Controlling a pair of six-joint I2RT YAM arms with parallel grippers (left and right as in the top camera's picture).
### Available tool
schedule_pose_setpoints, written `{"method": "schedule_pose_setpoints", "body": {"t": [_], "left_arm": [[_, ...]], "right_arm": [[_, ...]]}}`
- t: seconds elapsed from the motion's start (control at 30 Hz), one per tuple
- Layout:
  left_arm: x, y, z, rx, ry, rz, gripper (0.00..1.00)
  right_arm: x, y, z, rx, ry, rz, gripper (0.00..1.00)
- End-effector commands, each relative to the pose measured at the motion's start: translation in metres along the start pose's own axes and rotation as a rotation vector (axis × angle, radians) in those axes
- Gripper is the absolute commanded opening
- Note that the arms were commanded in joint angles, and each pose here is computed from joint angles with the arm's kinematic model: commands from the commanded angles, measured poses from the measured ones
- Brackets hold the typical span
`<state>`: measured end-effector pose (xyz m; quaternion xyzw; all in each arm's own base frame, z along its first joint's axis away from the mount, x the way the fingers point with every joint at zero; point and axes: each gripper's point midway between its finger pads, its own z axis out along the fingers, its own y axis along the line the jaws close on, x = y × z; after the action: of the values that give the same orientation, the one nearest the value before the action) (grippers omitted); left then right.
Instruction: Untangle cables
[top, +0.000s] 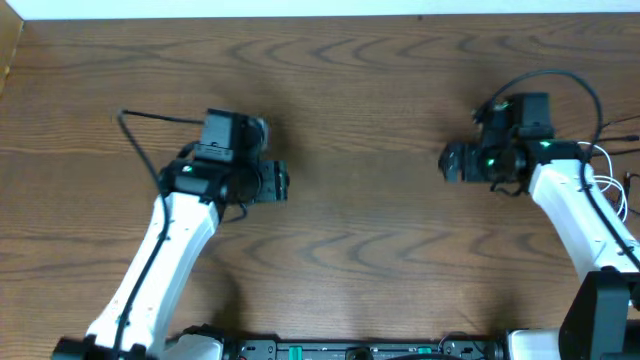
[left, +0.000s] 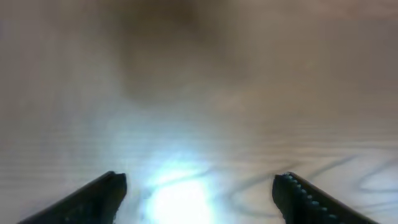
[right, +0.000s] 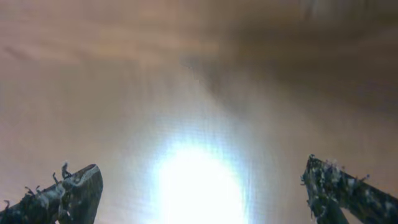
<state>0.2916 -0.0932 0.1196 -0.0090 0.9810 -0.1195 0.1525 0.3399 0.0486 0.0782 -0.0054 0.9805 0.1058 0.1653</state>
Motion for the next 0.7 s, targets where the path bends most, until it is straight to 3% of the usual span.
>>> {"method": "schedule_pose_setpoints", "body": {"t": [0.0,0.17,0.33,0.5,0.67], "left_arm": [[0.019,0.027,0.010,-0.146,0.101,-0.038,0.95],[0.056,0.036,0.007,-0.194,0.263,-0.072,0.95],[0.061,0.035,-0.006,-0.186,0.236,-0.065,0.96],[0.056,0.024,-0.027,-0.140,0.056,0.003,0.96],[0.049,0.017,-0.066,-0.101,-0.266,0.061,0.96]], "right_arm": [[0.024,-0.011,-0.002,0.087,0.101,-0.006,0.99],[0.060,-0.010,-0.007,0.090,0.243,0.083,0.99],[0.070,-0.010,-0.014,0.087,0.208,0.077,0.99],[0.064,-0.005,-0.035,0.064,-0.002,0.043,0.99],[0.065,0.002,-0.077,0.043,-0.248,0.004,0.99]]}}
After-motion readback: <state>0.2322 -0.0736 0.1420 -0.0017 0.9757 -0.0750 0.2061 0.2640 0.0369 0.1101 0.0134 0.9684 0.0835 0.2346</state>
